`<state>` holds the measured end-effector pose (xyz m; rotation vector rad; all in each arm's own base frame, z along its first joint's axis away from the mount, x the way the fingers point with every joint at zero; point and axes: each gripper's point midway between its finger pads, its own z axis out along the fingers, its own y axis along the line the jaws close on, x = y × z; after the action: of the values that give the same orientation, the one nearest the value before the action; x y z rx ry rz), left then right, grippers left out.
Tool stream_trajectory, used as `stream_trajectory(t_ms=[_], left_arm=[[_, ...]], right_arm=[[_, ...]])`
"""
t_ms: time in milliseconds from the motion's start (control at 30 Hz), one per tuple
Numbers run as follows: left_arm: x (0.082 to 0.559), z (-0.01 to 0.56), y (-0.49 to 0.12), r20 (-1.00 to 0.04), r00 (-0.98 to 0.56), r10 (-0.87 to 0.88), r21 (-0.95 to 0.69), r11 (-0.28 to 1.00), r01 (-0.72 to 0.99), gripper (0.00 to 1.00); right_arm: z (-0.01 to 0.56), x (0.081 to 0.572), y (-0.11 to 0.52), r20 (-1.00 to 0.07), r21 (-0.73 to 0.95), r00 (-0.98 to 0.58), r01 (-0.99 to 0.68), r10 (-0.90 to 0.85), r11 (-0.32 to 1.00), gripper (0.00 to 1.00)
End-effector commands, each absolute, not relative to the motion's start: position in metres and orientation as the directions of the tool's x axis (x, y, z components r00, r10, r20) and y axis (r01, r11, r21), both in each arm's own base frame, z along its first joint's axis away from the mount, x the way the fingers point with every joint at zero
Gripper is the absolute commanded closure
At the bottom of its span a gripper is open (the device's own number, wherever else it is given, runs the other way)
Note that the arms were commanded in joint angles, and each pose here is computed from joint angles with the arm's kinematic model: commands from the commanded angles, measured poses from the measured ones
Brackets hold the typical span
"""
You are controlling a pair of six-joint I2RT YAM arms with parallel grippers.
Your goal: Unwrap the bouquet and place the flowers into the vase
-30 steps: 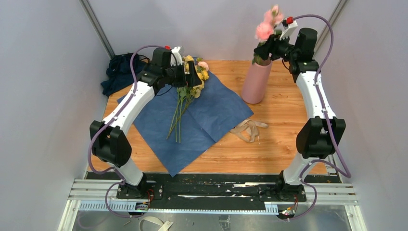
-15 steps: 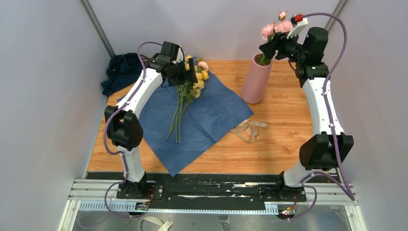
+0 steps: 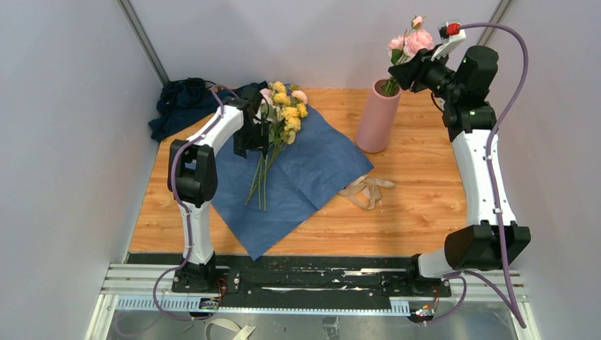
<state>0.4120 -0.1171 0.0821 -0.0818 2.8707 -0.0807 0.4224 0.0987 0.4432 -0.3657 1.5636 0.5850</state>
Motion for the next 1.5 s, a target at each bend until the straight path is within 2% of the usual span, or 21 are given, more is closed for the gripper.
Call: stream_trajectory(t_ms=[0, 200, 400, 933, 1200, 1300, 1367, 1400, 1433, 1467], left_arm=[[0.395, 0.083, -0.097, -0.263, -0.965, -0.004, 0.037, 0.999, -0.014, 0.28], [0.375, 0.067, -0.084, -0.225, -0.974, 0.009, 0.091, 0.996, -0.011, 0.29], [0.363, 0.049, -0.086, -0.180, -0.984, 0.010, 0.076, 0.997, -0.004, 0.40], [0.365, 0.041, -0.100, -0.159, -0.987, 0.017, 0.018, 1.000, 0.014, 0.41], [0.357, 0.012, -0.097, -0.100, -0.994, 0.035, 0.102, 0.994, 0.025, 0.45], [0.357, 0.006, -0.091, -0.094, -0.995, 0.030, 0.137, 0.990, 0.017, 0.63], [0.357, 0.006, -0.090, -0.095, -0.995, 0.029, 0.145, 0.989, 0.015, 0.82], [0.358, 0.009, -0.089, -0.103, -0.994, 0.027, 0.149, 0.989, 0.011, 0.95], [0.359, 0.012, -0.089, -0.111, -0.993, 0.027, 0.151, 0.989, 0.010, 1.00], [0.361, 0.016, -0.089, -0.124, -0.992, 0.027, 0.150, 0.989, 0.008, 1.00]], right_arm=[[0.418, 0.415, 0.126, -0.976, 0.211, -0.176, -0.610, 0.130, 0.763, 0.61], [0.402, 0.414, 0.142, -0.966, 0.250, -0.214, -0.629, 0.145, 0.736, 0.62], [0.397, 0.418, 0.146, -0.963, 0.259, -0.229, -0.633, 0.143, 0.730, 0.63], [0.388, 0.427, 0.149, -0.957, 0.276, -0.249, -0.636, 0.147, 0.721, 0.63], [0.389, 0.428, 0.150, -0.958, 0.275, -0.248, -0.641, 0.146, 0.716, 0.64], [0.388, 0.428, 0.150, -0.957, 0.277, -0.251, -0.641, 0.146, 0.716, 0.64], [0.386, 0.428, 0.150, -0.956, 0.280, -0.256, -0.641, 0.145, 0.715, 0.64], [0.386, 0.428, 0.151, -0.956, 0.280, -0.256, -0.643, 0.144, 0.713, 0.64], [0.385, 0.428, 0.152, -0.955, 0.282, -0.259, -0.643, 0.143, 0.712, 0.64], [0.384, 0.428, 0.152, -0.955, 0.281, -0.260, -0.645, 0.142, 0.711, 0.64]])
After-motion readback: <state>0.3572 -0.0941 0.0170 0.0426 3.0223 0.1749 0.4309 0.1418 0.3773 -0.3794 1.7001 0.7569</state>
